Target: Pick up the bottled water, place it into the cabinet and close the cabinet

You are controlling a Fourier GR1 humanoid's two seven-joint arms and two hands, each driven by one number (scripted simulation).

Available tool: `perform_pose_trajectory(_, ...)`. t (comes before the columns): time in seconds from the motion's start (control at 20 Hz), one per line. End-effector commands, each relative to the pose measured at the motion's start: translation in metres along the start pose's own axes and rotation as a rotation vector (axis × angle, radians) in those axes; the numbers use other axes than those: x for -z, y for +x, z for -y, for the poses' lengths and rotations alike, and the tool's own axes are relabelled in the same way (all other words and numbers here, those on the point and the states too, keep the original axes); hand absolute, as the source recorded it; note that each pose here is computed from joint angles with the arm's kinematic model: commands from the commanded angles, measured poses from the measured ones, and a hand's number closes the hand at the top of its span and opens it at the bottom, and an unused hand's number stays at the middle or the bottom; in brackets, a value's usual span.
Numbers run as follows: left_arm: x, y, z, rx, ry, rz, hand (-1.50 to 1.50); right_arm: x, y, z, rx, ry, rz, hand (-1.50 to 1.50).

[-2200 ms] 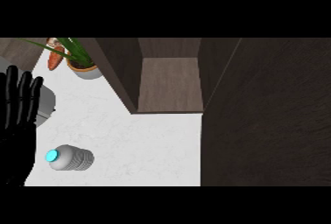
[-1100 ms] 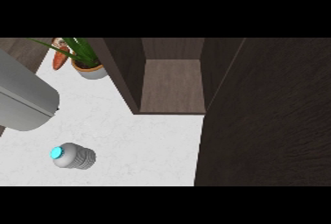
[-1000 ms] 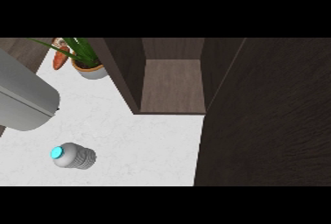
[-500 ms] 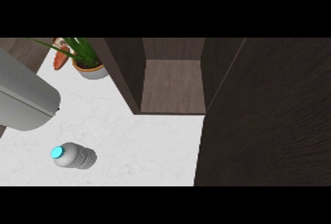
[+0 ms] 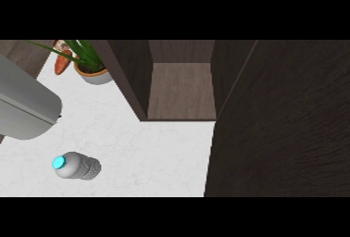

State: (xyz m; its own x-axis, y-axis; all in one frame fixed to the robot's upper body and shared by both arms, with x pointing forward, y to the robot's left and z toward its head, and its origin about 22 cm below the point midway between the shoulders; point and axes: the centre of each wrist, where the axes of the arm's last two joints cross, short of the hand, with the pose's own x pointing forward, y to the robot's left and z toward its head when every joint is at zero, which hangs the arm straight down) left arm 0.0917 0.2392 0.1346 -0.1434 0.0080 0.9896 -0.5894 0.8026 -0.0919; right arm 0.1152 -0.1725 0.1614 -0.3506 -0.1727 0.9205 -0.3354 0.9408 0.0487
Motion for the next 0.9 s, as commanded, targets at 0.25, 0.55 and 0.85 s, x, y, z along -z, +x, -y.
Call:
perform_pose_trajectory(0.25, 0.006, 0.002, -0.005, 0.037, 0.017, 0.093, -1.50, -0.009, 0.028, -0.009, -0.089, -0.028, 0.046, -1.50)
perform_pose_trajectory(0.55, 0.005, -0.006, -0.008, 0.045, 0.006, 0.073, -1.50, -0.005, 0.016, -0.014, -0.099, -0.011, 0.048, -1.50)
perform_pose_trajectory(0.85, 0.033, -0.051, -0.013, 0.052, 0.064, 0.043, -1.50, -0.001, 0.018, -0.021, -0.085, -0.023, 0.061, -1.50)
